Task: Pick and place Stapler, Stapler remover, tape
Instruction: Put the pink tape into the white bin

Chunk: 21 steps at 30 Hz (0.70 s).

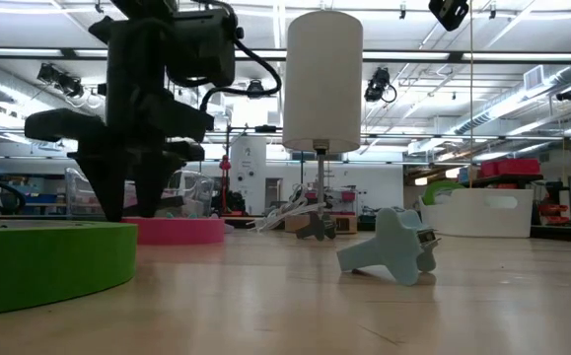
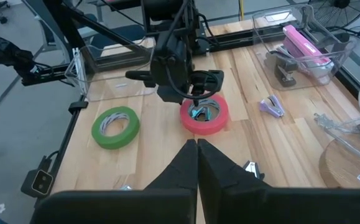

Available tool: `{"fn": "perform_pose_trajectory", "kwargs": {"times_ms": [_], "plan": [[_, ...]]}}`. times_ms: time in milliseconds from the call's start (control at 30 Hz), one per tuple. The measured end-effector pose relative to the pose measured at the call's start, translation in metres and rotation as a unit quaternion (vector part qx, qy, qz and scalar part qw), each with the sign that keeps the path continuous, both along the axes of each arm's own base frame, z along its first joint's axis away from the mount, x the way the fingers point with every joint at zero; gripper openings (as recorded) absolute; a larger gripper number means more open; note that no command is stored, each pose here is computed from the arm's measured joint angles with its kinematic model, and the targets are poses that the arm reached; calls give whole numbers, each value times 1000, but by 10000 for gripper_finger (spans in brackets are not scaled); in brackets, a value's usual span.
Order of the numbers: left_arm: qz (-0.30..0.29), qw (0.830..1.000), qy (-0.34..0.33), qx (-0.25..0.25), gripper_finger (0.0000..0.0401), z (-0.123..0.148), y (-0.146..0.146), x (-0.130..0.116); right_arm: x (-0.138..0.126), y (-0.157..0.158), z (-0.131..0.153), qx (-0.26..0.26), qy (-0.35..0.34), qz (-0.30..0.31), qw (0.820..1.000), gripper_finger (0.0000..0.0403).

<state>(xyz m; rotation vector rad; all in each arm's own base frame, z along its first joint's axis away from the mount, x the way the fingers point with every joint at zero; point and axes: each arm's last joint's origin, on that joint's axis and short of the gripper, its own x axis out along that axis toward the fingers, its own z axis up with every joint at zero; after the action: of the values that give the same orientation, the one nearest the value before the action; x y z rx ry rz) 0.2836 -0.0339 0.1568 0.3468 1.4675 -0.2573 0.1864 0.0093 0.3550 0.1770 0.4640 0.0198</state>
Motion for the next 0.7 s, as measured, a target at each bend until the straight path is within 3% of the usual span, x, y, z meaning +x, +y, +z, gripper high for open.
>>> {"fn": "perform_pose_trajectory", "kwargs": {"times_ms": [533,700], "plan": [[-71,997,7,0,189,-7,1,-4,0,0,0,1,0,-1,1000,6],[-82,997,7,2,151,-7,1,-4,0,0,0,1,0,-1,1000,6]]}}
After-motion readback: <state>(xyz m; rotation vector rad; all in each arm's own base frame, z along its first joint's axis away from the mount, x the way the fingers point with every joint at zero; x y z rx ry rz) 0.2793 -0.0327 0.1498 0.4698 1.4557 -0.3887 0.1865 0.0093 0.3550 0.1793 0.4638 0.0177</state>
